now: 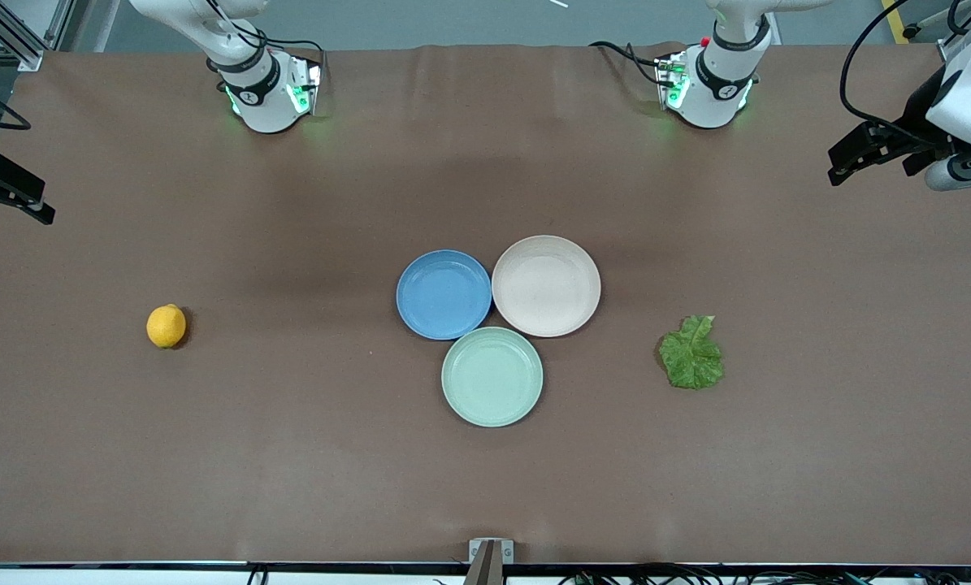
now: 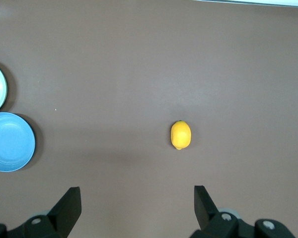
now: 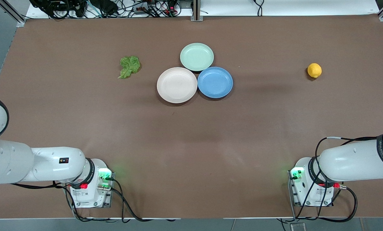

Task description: Pick lemon and lettuce from plates

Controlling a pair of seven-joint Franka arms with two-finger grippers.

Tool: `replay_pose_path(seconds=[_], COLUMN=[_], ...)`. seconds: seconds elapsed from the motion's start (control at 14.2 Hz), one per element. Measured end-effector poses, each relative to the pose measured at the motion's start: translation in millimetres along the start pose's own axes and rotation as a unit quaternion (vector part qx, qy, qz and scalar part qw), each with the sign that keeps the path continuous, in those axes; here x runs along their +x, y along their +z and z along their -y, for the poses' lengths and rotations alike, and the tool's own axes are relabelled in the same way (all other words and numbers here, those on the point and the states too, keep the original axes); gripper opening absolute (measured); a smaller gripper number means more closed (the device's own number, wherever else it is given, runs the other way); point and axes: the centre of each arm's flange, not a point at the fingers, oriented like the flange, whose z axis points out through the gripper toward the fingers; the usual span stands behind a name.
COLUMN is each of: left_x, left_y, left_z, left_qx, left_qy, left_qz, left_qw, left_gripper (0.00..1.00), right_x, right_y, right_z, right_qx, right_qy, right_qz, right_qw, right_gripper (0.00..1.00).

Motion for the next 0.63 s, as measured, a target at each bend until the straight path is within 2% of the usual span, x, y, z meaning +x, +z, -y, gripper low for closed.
replay_pose_path(seconds=[0.63], left_x=[2.0], left_y=[-0.4], left_z=[-2.1], left_qx=[-0.012], left_qy=[0.019], left_qz=[-0.005], left_qw=[1.000], left_gripper=[1.00], right_x=[0.0], right_y=[-0.4], right_z=[0.1], right_qx=[0.000], right_qy=[0.000], right_qz=[0.000], right_qw=[1.000], right_gripper=[1.00])
